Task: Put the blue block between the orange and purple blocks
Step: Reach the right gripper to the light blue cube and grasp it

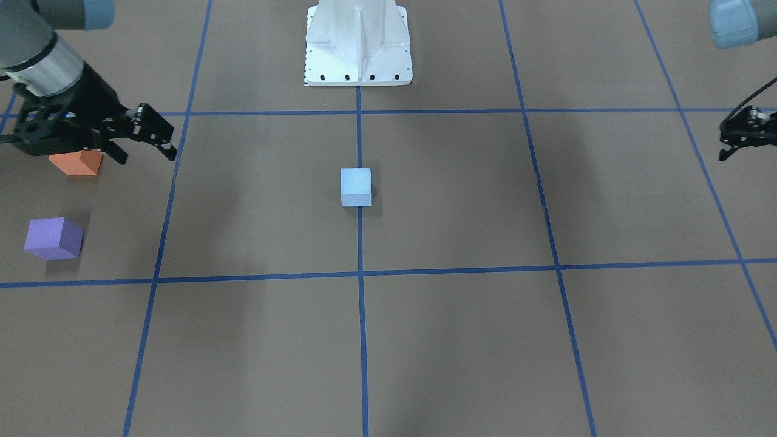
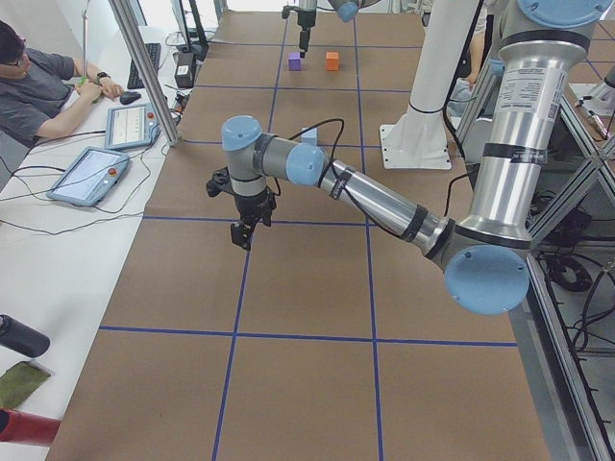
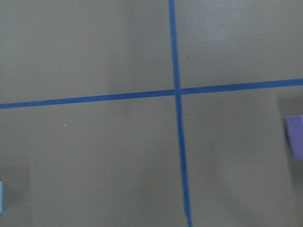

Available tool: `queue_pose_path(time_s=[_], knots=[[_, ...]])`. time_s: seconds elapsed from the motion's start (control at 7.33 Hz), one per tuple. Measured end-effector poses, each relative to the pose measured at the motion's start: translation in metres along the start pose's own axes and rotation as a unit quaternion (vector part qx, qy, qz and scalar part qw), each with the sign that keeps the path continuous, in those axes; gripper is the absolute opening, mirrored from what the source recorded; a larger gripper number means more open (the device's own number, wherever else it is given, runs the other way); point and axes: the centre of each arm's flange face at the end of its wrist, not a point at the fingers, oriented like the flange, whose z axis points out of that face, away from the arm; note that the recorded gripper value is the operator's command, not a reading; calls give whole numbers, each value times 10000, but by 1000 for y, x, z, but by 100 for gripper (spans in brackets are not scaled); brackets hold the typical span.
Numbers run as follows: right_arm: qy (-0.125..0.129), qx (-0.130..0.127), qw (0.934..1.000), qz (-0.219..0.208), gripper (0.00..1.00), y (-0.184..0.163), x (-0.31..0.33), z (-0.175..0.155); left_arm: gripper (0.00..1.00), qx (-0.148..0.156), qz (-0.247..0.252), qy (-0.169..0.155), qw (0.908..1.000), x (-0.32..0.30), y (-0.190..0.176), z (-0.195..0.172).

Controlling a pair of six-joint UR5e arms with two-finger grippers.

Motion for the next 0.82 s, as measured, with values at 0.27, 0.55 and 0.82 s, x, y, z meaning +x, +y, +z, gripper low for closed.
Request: queue_pose_path(time_s=[0.27, 0.55, 0.82], knots=[[340, 67, 9994, -56, 100, 43, -105, 44, 100, 5, -107, 237, 9997, -84, 72, 8], [651, 131, 9975, -255, 100, 71, -187, 95, 100, 188, -346, 221, 9990, -119, 130, 7], [848, 236, 9954, -373, 100, 76, -238, 131, 100, 220, -462, 254, 9984, -122, 156, 11]])
